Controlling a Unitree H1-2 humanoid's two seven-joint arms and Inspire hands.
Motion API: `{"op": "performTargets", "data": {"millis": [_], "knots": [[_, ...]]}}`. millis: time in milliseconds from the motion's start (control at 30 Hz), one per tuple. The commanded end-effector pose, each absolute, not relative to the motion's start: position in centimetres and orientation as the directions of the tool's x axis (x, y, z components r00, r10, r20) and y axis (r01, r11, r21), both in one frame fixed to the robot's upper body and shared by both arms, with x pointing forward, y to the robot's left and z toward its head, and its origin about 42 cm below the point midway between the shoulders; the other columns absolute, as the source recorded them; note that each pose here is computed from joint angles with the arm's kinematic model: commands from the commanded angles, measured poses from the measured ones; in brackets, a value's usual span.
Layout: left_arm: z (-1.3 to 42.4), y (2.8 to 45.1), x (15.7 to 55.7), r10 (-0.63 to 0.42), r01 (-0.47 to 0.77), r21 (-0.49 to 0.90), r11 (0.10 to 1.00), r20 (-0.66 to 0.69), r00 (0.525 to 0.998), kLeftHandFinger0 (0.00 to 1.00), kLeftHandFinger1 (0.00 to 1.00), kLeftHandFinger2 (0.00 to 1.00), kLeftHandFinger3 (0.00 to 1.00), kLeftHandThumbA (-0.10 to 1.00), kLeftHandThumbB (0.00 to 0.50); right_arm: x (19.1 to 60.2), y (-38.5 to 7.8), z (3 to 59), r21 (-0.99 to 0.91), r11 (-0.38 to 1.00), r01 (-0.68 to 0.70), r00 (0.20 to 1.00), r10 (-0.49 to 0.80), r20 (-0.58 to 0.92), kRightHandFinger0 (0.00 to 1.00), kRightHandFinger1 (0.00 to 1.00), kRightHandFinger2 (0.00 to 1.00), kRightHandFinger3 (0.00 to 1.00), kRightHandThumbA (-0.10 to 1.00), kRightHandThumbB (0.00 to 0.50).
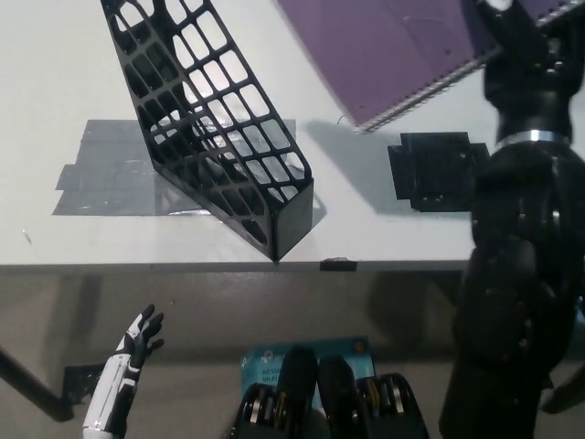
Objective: A person hands a notebook to the robot and the robot grabs it with its right hand and places it in the magazine stand kept in the centre of the desk infront of it.
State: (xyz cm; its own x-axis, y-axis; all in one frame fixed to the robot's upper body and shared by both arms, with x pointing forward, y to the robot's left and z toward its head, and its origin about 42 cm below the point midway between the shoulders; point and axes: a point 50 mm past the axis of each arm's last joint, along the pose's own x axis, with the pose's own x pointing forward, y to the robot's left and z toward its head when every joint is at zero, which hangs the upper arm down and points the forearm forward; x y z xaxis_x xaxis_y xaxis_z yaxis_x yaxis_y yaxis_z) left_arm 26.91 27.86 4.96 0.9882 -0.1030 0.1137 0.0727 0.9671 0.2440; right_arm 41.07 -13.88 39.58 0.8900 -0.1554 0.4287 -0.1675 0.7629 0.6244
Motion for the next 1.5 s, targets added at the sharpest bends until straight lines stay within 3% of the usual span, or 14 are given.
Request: {"op": "performTargets", "data": {"millis": [0, 467, 900, 1333, 1467], "knots": [[5.7, 28.2, 27.3, -0.120, 0.074, 0.261, 0.962, 0.162, 0.979, 0.95, 1.00, 1.00, 1.00, 1.00, 0.500, 40.7, -10.4, 43.6, 0.615, 0.740, -0.270, 0.835, -0.138, 0.533, 0.00, 0.00, 0.00, 0.00, 0.97, 0.000], [5.9, 28.0, 27.6, -0.125, 0.078, 0.260, 0.963, 0.169, 0.978, 0.94, 1.00, 1.00, 1.00, 1.00, 0.500, 41.8, -5.1, 43.6, 0.625, 0.719, -0.304, 0.857, -0.080, 0.509, 0.00, 0.00, 0.00, 0.00, 0.94, 0.013], [6.1, 28.1, 27.6, -0.133, 0.085, 0.261, 0.962, 0.172, 0.976, 0.94, 1.00, 1.00, 1.00, 1.00, 0.500, 42.5, -4.2, 43.6, 0.653, 0.707, -0.271, 0.872, -0.107, 0.477, 0.00, 0.00, 0.00, 0.00, 0.92, 0.000], [6.5, 28.1, 28.2, -0.134, 0.082, 0.265, 0.961, 0.187, 0.973, 0.94, 1.00, 1.00, 1.00, 1.00, 0.500, 44.2, -2.3, 42.2, 0.579, 0.780, -0.239, 0.869, -0.094, 0.486, 0.00, 0.00, 0.00, 0.00, 0.92, 0.002], [6.6, 28.0, 28.4, -0.134, 0.082, 0.258, 0.963, 0.192, 0.972, 0.94, 1.00, 1.00, 1.00, 1.00, 0.500, 44.4, -0.9, 41.0, 0.571, 0.785, -0.240, 0.885, -0.065, 0.462, 0.00, 0.00, 0.00, 0.00, 0.95, 0.036]]}}
